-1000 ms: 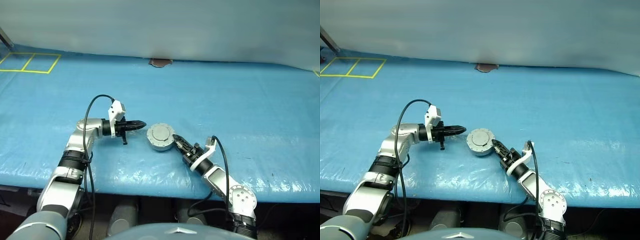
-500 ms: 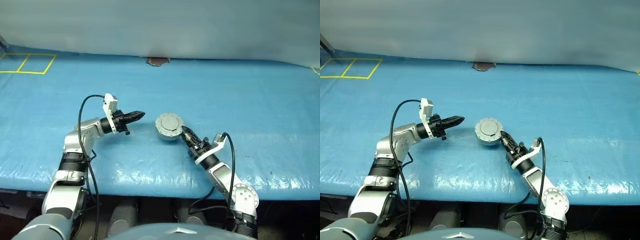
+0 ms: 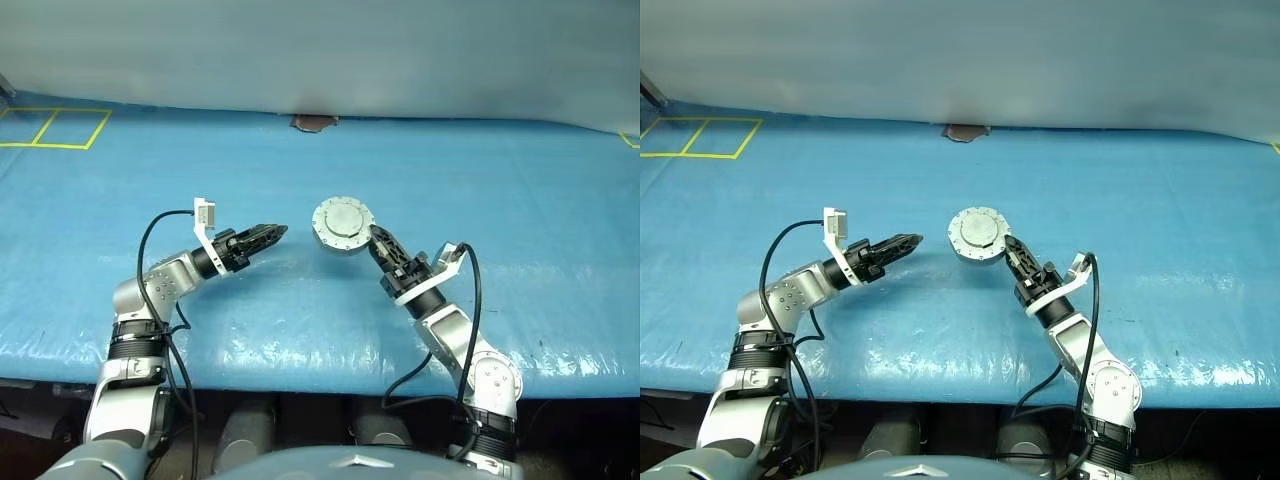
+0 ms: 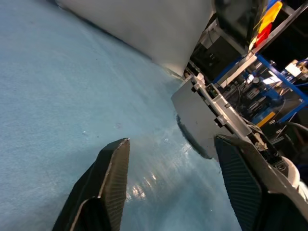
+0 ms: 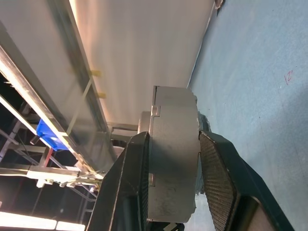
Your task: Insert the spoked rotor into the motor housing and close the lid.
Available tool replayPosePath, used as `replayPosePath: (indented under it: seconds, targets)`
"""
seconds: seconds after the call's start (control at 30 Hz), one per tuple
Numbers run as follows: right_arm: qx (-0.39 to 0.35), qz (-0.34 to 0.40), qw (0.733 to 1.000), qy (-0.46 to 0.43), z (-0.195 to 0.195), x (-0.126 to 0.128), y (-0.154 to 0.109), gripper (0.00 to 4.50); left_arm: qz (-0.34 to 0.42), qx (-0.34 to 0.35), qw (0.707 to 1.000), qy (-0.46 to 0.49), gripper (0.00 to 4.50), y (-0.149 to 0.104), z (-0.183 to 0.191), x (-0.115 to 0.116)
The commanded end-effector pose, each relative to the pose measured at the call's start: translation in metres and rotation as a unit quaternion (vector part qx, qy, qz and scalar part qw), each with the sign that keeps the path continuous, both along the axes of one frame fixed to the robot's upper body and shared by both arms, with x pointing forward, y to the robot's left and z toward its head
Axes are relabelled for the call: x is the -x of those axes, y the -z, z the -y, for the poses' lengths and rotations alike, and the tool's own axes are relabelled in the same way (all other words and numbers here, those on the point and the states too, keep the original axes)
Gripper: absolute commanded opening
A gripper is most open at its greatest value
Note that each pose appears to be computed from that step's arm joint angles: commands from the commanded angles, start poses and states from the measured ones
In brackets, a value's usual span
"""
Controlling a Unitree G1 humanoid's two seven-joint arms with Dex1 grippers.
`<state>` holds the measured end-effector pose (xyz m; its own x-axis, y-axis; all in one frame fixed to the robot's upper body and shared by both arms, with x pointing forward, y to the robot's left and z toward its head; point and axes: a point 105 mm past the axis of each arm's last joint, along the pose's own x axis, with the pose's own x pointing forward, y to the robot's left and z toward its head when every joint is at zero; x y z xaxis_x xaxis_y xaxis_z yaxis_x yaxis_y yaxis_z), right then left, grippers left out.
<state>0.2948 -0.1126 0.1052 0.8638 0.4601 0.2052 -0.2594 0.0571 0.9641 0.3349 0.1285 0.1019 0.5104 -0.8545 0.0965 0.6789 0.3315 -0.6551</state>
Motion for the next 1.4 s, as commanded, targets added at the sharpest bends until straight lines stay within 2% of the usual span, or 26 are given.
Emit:
replayPosePath:
  seconds: [0.03,0.33,0.6,1.13,1.4]
  targets:
    - [-0.021,0.05,0.998,-0.012,-0.006,-0.001,-0.027,1.22,0.004,0.033,0.999,0.015,4.49,-0.015,0.002,0.005]
    - [-0.027,0.058,0.997,-0.031,-0.017,0.003,-0.036,1.22,-0.095,0.104,0.99,0.011,4.49,-0.006,0.011,0.006]
    - [-0.02,0.057,0.997,-0.053,-0.028,0.007,-0.035,1.22,-0.139,0.128,0.982,0.027,4.49,0.003,0.025,0.016]
    - [0.007,0.038,0.996,-0.079,-0.044,0.01,-0.023,1.22,-0.154,0.171,0.972,0.04,4.49,-0.004,0.034,0.019]
    - [0.011,0.041,0.996,-0.08,-0.045,0.011,-0.025,1.22,-0.167,0.173,0.97,0.039,4.49,0.002,0.045,0.019]
